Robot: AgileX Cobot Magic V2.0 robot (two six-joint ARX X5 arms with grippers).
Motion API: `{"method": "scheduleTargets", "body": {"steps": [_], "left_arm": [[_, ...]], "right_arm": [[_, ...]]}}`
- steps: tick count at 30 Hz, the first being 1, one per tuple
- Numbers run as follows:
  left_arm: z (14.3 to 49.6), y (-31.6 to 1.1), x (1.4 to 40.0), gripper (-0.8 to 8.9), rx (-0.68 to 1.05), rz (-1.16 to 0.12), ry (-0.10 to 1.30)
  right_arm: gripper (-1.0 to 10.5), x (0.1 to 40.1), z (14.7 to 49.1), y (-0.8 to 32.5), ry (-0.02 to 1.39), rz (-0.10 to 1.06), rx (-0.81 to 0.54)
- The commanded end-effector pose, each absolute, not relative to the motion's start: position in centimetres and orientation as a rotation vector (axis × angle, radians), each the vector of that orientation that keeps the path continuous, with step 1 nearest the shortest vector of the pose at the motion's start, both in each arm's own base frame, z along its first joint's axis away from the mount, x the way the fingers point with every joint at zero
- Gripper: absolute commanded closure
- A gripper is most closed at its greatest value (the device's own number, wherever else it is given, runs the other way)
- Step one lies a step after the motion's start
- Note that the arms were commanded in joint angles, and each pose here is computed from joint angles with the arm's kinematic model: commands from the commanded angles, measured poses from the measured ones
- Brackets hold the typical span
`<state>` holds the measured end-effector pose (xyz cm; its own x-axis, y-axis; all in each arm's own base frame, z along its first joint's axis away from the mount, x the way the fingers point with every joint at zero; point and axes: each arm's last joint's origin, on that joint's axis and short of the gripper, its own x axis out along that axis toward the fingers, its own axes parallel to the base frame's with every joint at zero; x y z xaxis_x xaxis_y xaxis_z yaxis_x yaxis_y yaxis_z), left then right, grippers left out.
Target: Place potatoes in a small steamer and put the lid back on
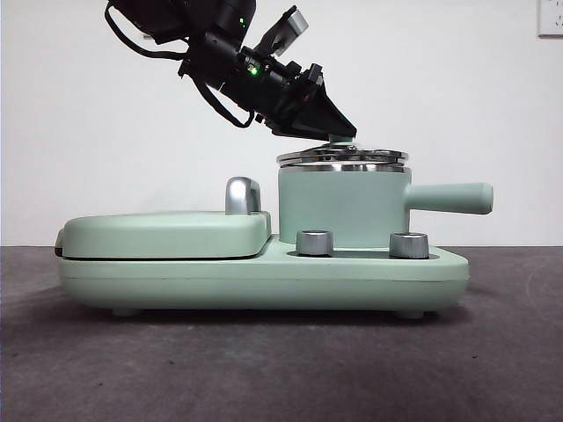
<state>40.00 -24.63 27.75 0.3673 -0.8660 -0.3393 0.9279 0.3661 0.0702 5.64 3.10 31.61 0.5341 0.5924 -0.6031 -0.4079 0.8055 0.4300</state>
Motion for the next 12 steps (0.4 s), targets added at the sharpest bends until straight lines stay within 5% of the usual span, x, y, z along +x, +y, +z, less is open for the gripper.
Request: {"method": "scheduleTargets", "body": {"steps": [1,12], "left_arm": [[28.2,-25.3,40.3,8.1,0.276,-1.185,0.215],[28.0,-26.4,39.7,8.1,0.284,-1.196,0.22]], "right_arm": [[5.5,5.7,31.9,3.2,0.801,0.61,0.259],[5.5,5.7,31.9,3.2,0.802,0.609,0.261]]}}
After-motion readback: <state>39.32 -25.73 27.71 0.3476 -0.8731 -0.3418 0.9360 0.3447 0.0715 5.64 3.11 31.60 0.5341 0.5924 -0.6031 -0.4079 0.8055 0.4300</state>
